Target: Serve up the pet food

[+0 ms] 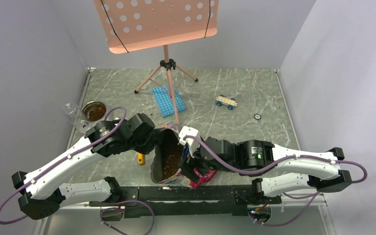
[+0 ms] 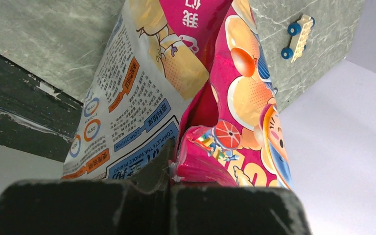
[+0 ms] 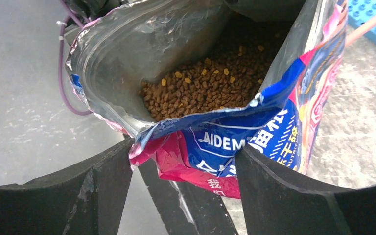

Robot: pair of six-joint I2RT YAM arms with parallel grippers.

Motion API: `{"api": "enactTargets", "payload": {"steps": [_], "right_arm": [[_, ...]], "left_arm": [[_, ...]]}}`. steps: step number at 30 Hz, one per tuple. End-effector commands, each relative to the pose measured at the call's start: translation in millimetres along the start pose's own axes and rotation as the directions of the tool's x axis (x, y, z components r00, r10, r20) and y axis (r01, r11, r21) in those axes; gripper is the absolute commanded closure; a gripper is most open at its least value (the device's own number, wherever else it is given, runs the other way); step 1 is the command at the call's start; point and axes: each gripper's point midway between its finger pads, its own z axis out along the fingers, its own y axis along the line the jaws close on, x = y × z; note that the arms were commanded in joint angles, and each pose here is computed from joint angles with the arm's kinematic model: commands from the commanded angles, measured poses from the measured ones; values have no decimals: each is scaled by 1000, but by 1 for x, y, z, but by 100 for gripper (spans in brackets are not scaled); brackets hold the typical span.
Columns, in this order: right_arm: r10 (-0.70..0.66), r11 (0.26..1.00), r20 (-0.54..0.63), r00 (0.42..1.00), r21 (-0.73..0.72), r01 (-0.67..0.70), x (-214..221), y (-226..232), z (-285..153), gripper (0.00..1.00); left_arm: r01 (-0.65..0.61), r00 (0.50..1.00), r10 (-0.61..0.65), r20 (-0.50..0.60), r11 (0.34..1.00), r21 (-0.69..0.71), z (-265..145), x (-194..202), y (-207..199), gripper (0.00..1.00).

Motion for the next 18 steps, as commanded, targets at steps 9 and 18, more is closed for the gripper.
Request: {"api": "enactTargets", "payload": {"steps": [9, 18], "right_arm": [[134, 892, 130, 982, 415, -177, -16, -54, -15, 10], [224, 865, 188, 956, 413, -284, -16, -103, -36, 80]], "left_arm": [[78, 995, -66, -73, 981, 179, -37, 11, -61, 100], [-325, 943, 306, 129, 930, 170, -41, -5, -70, 100]]}}
